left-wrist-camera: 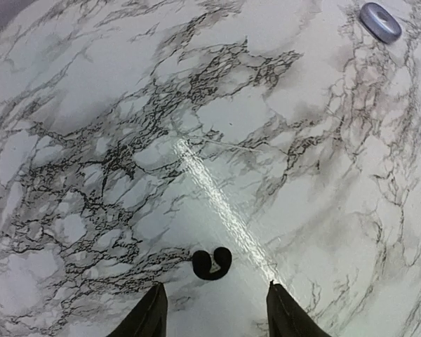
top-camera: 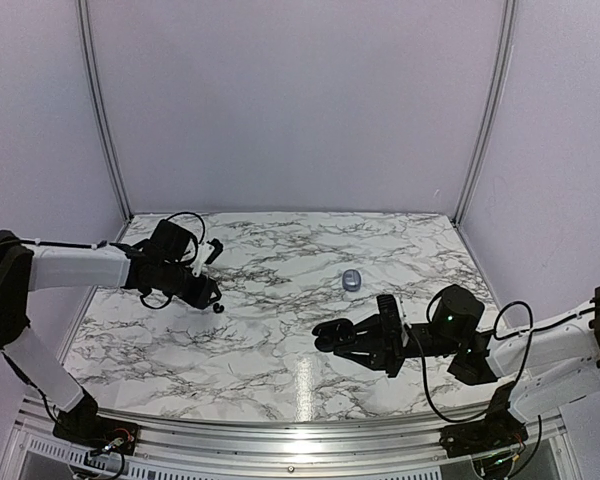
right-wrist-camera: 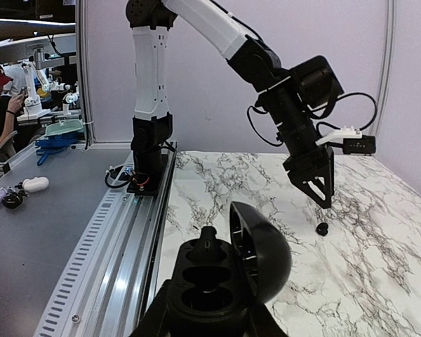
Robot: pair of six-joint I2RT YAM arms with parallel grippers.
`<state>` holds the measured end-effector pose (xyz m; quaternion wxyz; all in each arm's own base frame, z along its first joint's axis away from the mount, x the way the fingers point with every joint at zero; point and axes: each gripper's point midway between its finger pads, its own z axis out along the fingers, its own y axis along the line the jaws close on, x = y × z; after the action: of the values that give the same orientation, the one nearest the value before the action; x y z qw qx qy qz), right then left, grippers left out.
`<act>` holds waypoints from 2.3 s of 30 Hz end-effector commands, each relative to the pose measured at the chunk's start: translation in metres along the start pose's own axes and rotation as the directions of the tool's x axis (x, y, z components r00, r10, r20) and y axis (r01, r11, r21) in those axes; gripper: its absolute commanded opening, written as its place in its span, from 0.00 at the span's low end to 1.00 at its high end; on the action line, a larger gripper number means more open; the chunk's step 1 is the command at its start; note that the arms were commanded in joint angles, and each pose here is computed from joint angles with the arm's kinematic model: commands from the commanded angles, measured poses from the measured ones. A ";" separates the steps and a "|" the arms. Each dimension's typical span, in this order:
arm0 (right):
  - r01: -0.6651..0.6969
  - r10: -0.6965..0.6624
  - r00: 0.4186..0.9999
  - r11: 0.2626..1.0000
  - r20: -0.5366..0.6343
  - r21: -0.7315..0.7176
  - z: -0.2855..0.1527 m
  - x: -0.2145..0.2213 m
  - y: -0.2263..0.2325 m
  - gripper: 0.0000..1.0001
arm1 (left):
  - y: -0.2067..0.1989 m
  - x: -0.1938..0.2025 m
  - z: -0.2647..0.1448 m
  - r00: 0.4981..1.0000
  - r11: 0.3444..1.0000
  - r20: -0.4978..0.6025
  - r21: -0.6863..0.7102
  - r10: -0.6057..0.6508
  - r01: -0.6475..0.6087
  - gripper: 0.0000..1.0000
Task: Insert the wireless bluetooth earbuds into the charging case
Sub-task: Adjust the right earbud at the center of the board.
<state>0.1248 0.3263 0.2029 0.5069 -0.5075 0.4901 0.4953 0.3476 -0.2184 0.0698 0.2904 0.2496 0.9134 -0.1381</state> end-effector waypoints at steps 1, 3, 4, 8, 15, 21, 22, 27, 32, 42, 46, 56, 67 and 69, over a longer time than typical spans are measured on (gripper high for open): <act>0.008 -0.008 1.000 1.000 0.030 0.004 -0.001 -0.010 -0.002 0.00 | -0.001 0.002 -0.025 0.954 0.952 0.019 -0.076 0.298 -0.296 0.49; 0.008 -0.008 0.999 1.000 0.033 -0.001 -0.001 -0.011 -0.001 0.00 | -0.004 0.008 -0.024 0.925 0.922 -0.009 -0.083 0.379 -0.378 0.47; 0.009 -0.009 0.999 1.000 0.034 -0.001 -0.001 -0.012 -0.001 0.00 | -0.010 0.014 -0.021 0.902 0.900 -0.036 -0.063 0.430 -0.431 0.47; 0.013 -0.013 0.999 1.000 0.041 0.000 -0.002 -0.014 -0.001 0.00 | -0.013 0.031 -0.010 0.802 0.811 -0.172 -0.024 0.572 -0.584 0.45; 0.021 -0.022 0.998 1.000 0.050 0.004 -0.003 -0.016 0.000 0.00 | -0.016 0.024 -0.003 0.701 0.718 -0.173 0.053 0.691 -0.694 0.45; 0.002 -0.003 0.998 1.000 0.057 0.018 -0.007 -0.016 0.000 0.00 | -0.011 0.019 0.004 0.708 0.727 -0.163 0.157 0.687 -0.668 0.45; 0.003 -0.004 0.998 1.000 0.058 0.018 -0.007 -0.016 0.001 0.00 | -0.011 0.018 0.006 0.719 0.736 -0.161 0.181 0.676 -0.652 0.45; 0.004 -0.005 0.998 1.000 0.057 0.020 -0.008 -0.016 0.001 0.00 | -0.008 0.006 0.015 0.775 0.777 -0.137 0.260 0.617 -0.573 0.51; 0.003 -0.004 0.998 1.000 0.056 0.021 -0.009 -0.015 0.002 0.00 | -0.013 0.001 0.026 0.853 0.830 -0.118 0.334 0.508 -0.448 0.51; 0.004 -0.004 0.998 1.000 0.060 0.013 -0.009 -0.015 0.003 0.00 | 0.001 0.010 0.051 0.924 0.917 -0.210 0.316 0.319 -0.244 0.53; 0.006 -0.007 0.998 1.000 0.063 0.012 -0.010 -0.016 0.004 0.00 | 0.006 0.021 0.057 0.931 0.943 -0.262 0.281 0.253 -0.177 0.53; 0.007 -0.008 0.997 1.000 0.070 0.009 -0.011 -0.017 0.006 0.00 | -0.001 0.045 0.036 0.949 0.967 -0.294 0.251 0.110 -0.035 0.52; 0.010 -0.011 0.997 1.000 0.078 0.013 -0.014 -0.018 0.007 0.00 | -0.017 0.060 0.027 0.947 0.970 -0.311 0.243 0.084 -0.006 0.50; 0.008 -0.009 0.997 1.000 0.077 0.012 -0.014 -0.017 0.008 0.00 | -0.012 0.052 0.024 0.953 0.977 -0.291 0.214 0.081 -0.018 0.50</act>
<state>0.1163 0.3149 0.2073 0.5134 -0.4939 0.4851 0.5071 0.3305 -0.2222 0.0229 0.1442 0.3245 0.9135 -0.1983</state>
